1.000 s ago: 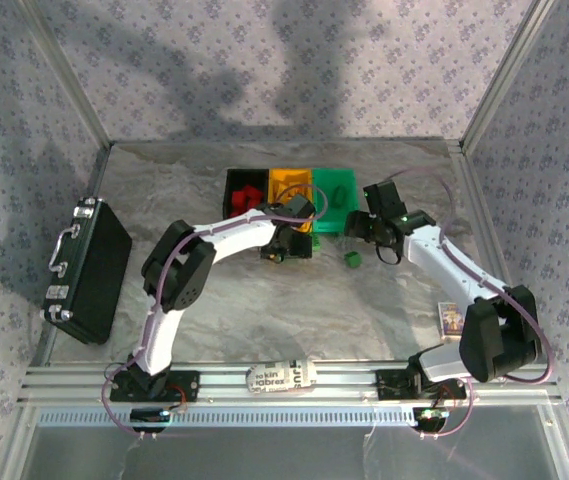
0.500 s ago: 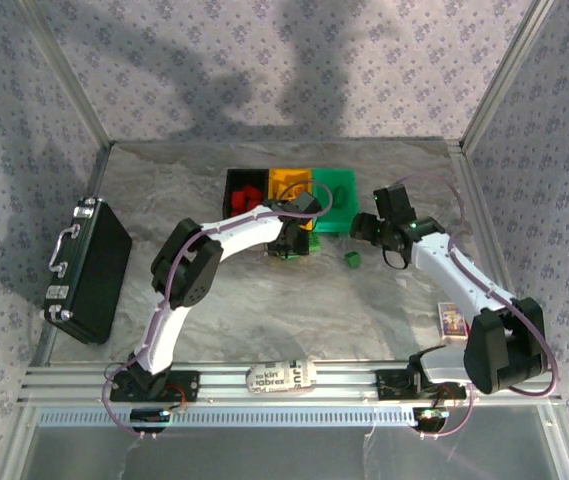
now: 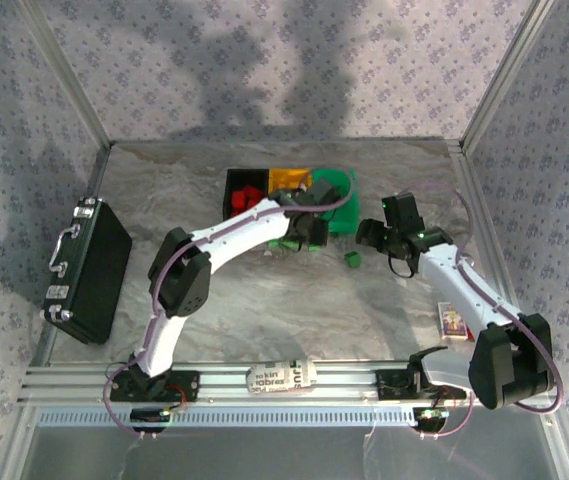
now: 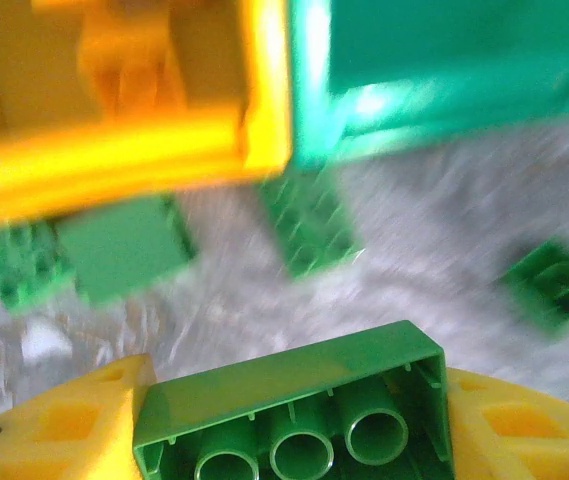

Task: Sort the legos into containers by color
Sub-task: Pick up the lego from the center of the table, then place the lego in the container.

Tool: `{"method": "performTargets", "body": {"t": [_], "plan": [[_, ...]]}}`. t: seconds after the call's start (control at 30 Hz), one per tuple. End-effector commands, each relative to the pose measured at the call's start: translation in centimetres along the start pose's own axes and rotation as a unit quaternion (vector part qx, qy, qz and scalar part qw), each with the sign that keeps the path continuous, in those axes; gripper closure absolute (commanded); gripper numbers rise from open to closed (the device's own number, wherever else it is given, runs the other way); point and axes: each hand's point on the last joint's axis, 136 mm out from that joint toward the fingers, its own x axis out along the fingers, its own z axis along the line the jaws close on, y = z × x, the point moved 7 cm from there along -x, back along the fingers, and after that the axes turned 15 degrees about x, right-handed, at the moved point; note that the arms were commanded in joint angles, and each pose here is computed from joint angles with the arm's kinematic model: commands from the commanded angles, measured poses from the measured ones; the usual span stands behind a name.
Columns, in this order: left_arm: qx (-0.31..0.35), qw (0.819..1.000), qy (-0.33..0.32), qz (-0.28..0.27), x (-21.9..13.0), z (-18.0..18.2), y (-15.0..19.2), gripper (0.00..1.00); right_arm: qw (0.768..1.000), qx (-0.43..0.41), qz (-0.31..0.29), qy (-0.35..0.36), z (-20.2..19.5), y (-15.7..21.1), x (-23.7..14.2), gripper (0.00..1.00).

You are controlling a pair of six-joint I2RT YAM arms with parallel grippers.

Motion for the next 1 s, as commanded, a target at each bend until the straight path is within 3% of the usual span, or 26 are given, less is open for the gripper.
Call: {"method": "performTargets", "body": {"t": [0.0,0.23,0.3,0.43,0.67,0.87,0.97], "plan": [[0.029,0.999,-0.005,-0.012,0.1,0.5,-3.6,0.52,1.000,0.012,0.001,-0.004,-0.6,0.4,-0.4,0.25],[0.037,0.999,0.019,-0.022,2.8,1.1,-7.7,0.49,1.000,0.020,0.002,-0.001,-1.9,0.9,-0.7,0.25],[0.041,0.998,0.048,-0.007,3.9,1.3,-7.5,0.35,1.000,0.020,0.003,-0.002,-2.1,1.0,-0.9,0.25],[0.089,0.995,0.027,0.023,4.8,1.4,-6.4,0.17,1.000,0.021,-0.001,-0.005,-2.4,1.1,-1.2,0.25],[0.101,0.994,0.037,0.018,3.5,1.2,-6.1,0.16,1.000,0.014,0.010,-0.008,-2.7,1.7,-0.4,0.25],[0.110,0.993,0.048,-0.011,-0.5,0.7,-6.8,0.16,0.997,-0.048,0.054,-0.005,-1.8,3.3,1.7,0.23],[0.136,0.990,0.046,0.001,-2.4,1.3,-6.4,0.16,0.993,-0.076,0.085,-0.002,-1.0,4.3,3.3,0.23]]}}
